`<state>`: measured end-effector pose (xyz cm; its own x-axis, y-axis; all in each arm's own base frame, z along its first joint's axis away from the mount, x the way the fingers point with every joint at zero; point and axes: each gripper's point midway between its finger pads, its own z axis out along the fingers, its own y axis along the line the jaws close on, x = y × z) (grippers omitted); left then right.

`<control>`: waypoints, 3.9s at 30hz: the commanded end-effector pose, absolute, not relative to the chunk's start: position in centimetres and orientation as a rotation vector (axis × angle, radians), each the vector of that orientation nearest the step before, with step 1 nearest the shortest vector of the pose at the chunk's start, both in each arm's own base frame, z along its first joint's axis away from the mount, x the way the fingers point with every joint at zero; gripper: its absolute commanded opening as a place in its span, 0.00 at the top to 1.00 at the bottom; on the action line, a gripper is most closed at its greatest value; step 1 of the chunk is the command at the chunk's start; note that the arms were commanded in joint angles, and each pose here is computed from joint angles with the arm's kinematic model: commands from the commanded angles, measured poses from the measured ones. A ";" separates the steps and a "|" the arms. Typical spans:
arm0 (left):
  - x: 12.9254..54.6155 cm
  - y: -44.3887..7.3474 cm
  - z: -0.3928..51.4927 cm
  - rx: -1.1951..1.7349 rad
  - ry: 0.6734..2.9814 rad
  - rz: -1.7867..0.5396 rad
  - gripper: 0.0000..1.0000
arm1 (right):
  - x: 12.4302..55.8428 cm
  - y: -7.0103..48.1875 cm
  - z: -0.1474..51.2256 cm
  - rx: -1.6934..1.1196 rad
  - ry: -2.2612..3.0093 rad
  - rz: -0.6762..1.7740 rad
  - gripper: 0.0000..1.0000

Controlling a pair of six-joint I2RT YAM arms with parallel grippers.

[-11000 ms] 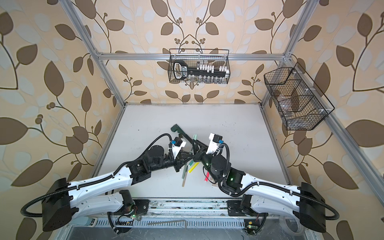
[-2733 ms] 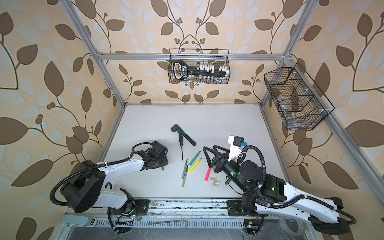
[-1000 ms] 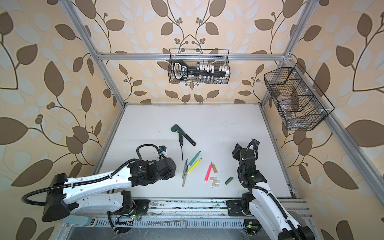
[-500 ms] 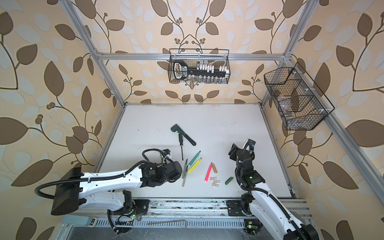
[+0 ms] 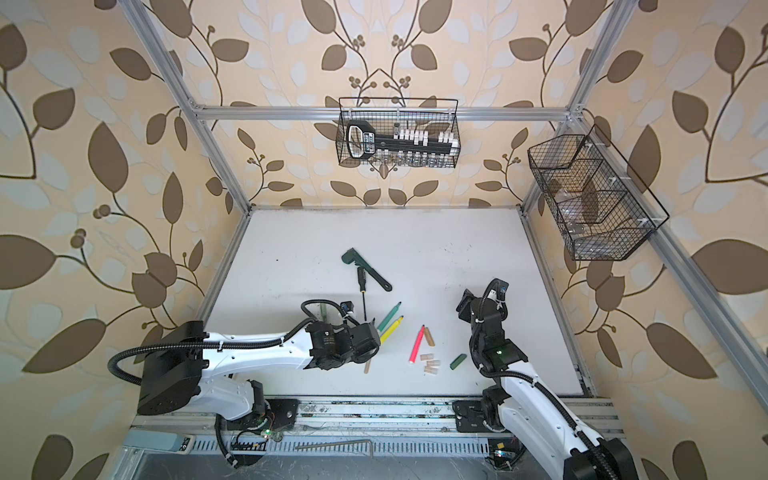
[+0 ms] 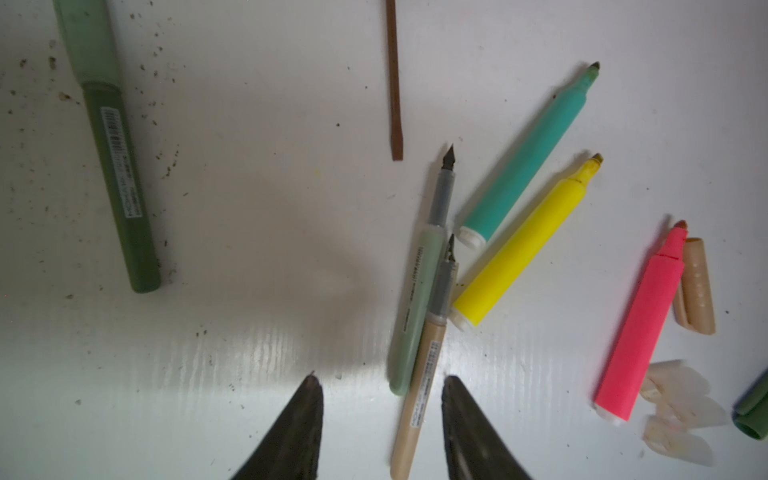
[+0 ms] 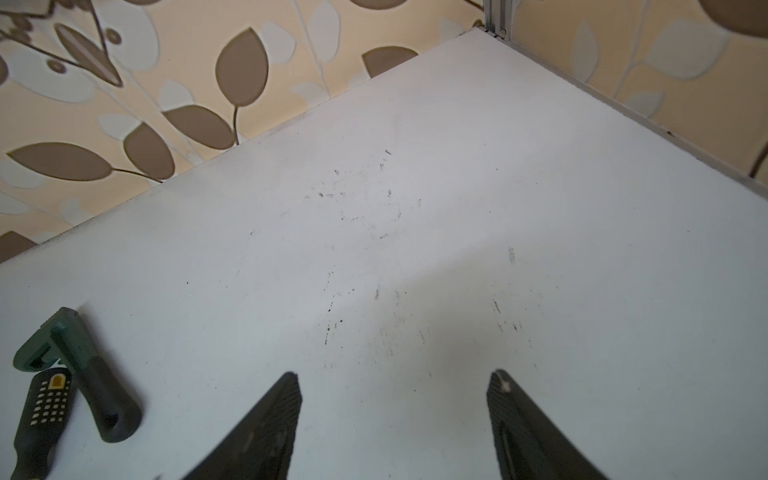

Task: Insert the pens into the pen caps
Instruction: 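Move the open left gripper over the beige fountain pen, then lower the left gripper and close it around the beige fountain pen, then lift the beige pen nib-up with the left gripper while the right gripper moves toward it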

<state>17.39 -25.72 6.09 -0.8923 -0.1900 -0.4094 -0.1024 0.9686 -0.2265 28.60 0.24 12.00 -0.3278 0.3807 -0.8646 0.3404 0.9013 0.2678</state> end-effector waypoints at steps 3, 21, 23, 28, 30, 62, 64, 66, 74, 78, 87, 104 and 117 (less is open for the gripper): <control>17.5 -26.7 6.3 -0.186 2.681 -0.279 0.52 | 28.9 0.1 12.8 0.531 1.920 0.030 0.28; 17.9 -29.3 4.6 -0.119 2.753 -0.262 0.57 | 29.0 0.1 12.8 0.530 1.924 0.031 0.28; 18.0 -29.4 4.6 -0.120 2.754 -0.245 0.58 | 29.0 0.2 12.7 0.528 1.927 0.030 0.28; 18.0 -29.3 4.7 -0.122 2.758 -0.222 0.65 | 29.0 0.1 12.8 0.531 1.925 0.028 0.28; 17.9 -29.2 4.8 -0.124 2.760 -0.228 0.67 | 29.0 0.2 12.7 0.530 1.928 0.028 0.28; 16.4 -27.9 1.2 -0.160 2.844 -0.122 0.95 | 29.2 0.2 12.6 0.528 1.940 0.018 0.28; 16.5 -27.9 1.5 -0.162 2.838 -0.132 0.96 | 29.1 0.2 12.7 0.529 1.936 0.019 0.28; 16.7 -27.9 2.1 -0.156 2.824 -0.147 0.97 | 29.1 0.2 12.6 0.530 1.935 0.016 0.27; 19.8 -27.5 11.6 -0.018 2.633 -0.210 1.00 | 28.5 0.1 13.2 0.529 1.988 0.071 0.23; 22.5 -28.1 19.4 0.134 2.399 -0.262 1.00 | 27.3 2.4 14.1 0.503 2.004 0.246 0.22; 27.7 -28.9 30.5 0.349 1.977 -0.008 1.00 | 23.3 13.2 20.3 0.272 2.016 0.649 0.22; 26.4 -31.9 23.3 0.589 1.866 -0.440 1.00 | 29.6 14.0 23.7 0.226 1.871 0.656 0.23; 24.1 -35.3 22.2 0.780 1.860 -0.506 1.00 | 27.3 18.6 25.3 0.075 1.806 0.947 0.27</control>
<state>24.34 -34.12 19.41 -0.3322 0.3403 -0.8797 0.6770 0.7354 0.0288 27.97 16.84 23.76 -0.4527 0.4675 -0.7593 -0.2858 0.7305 0.6202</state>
